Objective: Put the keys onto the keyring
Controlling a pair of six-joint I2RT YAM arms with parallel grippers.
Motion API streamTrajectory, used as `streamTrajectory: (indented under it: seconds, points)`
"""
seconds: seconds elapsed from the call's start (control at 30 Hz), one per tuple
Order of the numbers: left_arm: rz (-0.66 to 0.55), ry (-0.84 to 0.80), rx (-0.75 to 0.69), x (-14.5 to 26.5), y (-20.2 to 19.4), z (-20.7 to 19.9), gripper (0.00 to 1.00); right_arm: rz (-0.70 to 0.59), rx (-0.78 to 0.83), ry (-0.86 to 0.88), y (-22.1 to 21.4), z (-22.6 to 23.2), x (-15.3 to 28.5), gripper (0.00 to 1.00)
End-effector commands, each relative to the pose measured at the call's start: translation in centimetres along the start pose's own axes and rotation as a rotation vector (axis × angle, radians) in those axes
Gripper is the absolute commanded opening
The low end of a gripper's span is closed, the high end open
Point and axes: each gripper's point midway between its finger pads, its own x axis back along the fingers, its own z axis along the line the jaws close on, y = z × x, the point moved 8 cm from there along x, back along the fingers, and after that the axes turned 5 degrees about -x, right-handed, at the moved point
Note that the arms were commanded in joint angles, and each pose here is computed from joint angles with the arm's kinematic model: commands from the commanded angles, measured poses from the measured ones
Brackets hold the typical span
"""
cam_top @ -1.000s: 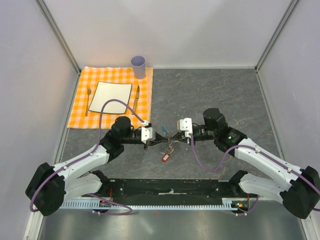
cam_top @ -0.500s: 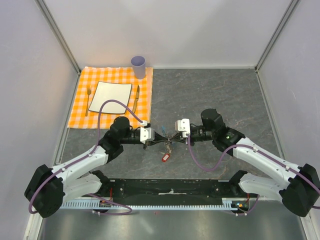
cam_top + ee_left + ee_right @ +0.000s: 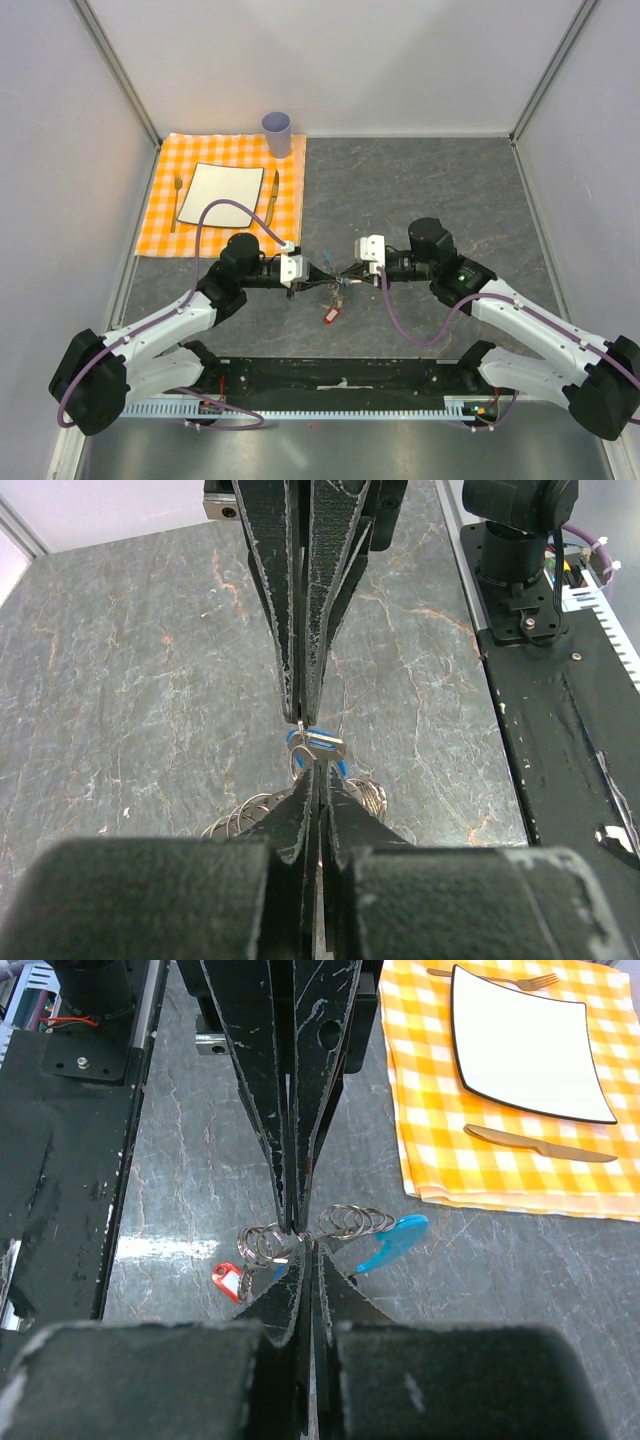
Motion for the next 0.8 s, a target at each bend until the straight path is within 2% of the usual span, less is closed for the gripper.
streamTrajectory:
  seconds: [0.0, 0.2, 0.4, 0.63, 0.77]
  points:
    - [-0.055, -0.004, -0.079, -0.1, 1.6, 0.7, 0.02, -0.044, 0.038, -0.025, 1.1, -0.3, 0.1, 0.0]
    - [-0.036, 0.032, -0.063, 0.0, 1.0, 0.7, 0.02, -0.013, 0.027, -0.108, 0.7, -0.6, 0.8, 0.0]
    - [-0.022, 0.143, 0.03, 0.7, 0.2, 0.4, 0.02, -0.008, -0.025, -0.2, 0.2, -0.6, 1.5, 0.0]
    - [-0.005, 0.303, 0.215, 2.6, -1.6, -1.7, 0.02, -0.049, -0.096, -0.222, -0.4, -0.3, 1.2, 0.0]
    - [0.017, 0.313, 0.372, 2.9, -3.0, -3.4, 0.02, -0.061, -0.124, -0.222, -0.7, -0.1, 1.0, 0.0]
